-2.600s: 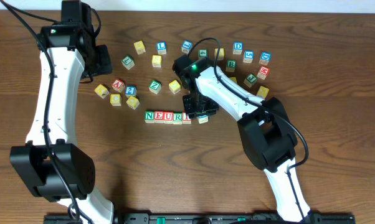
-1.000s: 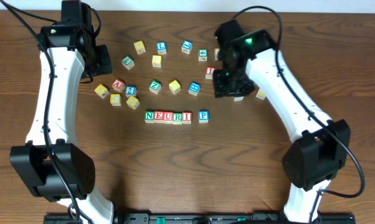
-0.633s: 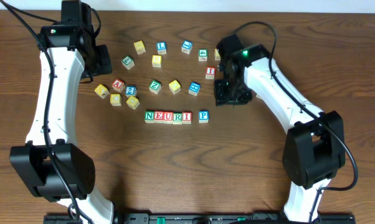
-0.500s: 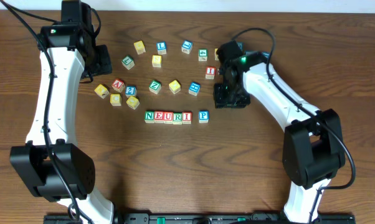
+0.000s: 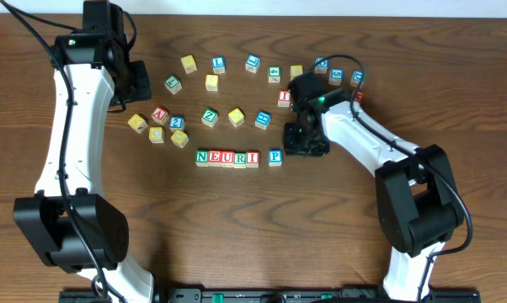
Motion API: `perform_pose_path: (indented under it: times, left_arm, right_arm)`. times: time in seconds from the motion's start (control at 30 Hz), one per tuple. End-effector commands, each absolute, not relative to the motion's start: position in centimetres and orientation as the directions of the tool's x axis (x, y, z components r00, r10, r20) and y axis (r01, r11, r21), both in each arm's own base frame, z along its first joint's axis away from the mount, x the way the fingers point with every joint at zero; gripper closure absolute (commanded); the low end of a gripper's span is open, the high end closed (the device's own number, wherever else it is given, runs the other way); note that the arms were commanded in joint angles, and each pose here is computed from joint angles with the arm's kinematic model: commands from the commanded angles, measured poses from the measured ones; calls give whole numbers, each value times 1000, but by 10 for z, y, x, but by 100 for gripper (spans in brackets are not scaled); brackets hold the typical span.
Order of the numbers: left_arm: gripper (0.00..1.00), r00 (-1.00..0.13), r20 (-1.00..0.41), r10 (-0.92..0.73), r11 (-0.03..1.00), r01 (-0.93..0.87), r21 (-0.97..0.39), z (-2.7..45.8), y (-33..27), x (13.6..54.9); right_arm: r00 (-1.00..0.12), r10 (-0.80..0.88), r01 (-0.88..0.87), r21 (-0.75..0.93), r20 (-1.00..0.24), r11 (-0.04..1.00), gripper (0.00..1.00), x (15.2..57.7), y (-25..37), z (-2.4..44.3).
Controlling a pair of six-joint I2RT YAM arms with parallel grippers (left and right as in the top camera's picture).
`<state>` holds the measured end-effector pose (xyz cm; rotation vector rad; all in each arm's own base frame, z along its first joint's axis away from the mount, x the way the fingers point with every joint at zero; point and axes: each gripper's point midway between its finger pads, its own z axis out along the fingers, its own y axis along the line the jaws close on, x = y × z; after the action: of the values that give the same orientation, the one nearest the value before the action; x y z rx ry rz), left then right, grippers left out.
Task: Spell out NEURIPS
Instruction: 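Push the P block against the row with the open right gripper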
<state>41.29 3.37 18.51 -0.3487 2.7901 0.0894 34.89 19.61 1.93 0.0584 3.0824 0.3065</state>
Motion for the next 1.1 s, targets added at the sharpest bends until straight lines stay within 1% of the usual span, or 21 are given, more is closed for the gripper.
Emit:
perform_pose_path:
  times: [0.0, 0.2, 0.63, 0.83, 1.07]
  left_arm:
    - [52, -904, -368, -220, 969, -244, 21, 201, 36, 415]
    - [52, -904, -368, -220, 969, -244, 21, 201, 36, 415]
    - [53, -904, -368, -220, 969, -244, 21, 201, 36, 415]
    - [52, -904, -368, -220, 969, -244, 21, 201, 36, 415]
    - [52, -903, -368, -220, 969, -245, 21, 201, 36, 415]
  right_arm:
    - [-996, 86, 86, 189, 12, 978, 59, 341, 198, 4]
    - [-996, 81, 87, 203, 37, 975, 59, 337, 204, -2]
    - [-997, 72, 78, 203, 38, 976, 59, 336, 208, -5]
    - [-996, 65, 77, 229, 60, 970, 60, 331, 213, -4]
    - [-998, 46, 57, 248, 48, 967, 62, 331, 224, -3]
